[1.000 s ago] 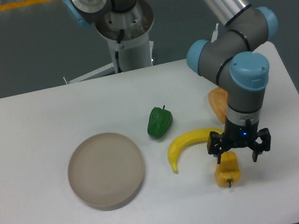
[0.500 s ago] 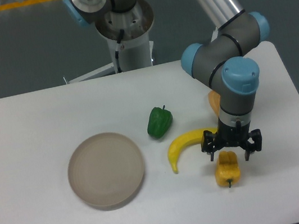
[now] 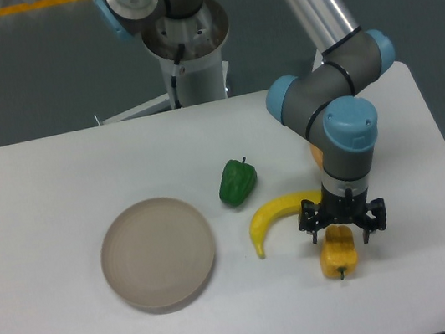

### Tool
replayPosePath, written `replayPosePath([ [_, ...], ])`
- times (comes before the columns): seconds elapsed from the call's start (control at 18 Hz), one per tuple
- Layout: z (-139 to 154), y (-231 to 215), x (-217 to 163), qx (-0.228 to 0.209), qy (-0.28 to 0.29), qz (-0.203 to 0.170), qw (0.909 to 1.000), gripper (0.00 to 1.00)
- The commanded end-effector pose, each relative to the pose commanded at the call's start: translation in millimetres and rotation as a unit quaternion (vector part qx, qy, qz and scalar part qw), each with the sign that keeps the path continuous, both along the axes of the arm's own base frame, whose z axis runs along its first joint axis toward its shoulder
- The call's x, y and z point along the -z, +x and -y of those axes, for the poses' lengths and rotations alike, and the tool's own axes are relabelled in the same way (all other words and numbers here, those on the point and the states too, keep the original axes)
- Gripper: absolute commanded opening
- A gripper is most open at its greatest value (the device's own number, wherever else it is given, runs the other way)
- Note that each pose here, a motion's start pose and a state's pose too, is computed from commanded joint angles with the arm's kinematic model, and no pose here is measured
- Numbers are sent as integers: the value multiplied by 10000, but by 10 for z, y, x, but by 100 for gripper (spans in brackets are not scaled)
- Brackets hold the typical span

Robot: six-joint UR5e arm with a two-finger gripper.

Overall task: Pick up the yellow pepper from the table
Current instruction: 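Lower the open gripper around the yellow pepper and close on it, then lift the gripped yellow pepper up off the table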

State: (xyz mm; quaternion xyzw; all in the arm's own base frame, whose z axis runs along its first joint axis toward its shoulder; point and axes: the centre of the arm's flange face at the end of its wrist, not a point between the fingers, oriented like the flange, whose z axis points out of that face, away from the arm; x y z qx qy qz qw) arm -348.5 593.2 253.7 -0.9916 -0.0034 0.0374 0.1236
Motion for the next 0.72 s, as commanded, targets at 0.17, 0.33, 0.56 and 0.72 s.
replayPosePath([
  [0.17,9,22,20,-22,-20,28,10000,96],
  [0.33,-7,63,6,-29,-12,32,10000,68],
  [0.56,-18,55,-43,-34,28,9,10000,42],
  [0.72,-36,40,-95,-27,67,-29,10000,40],
])
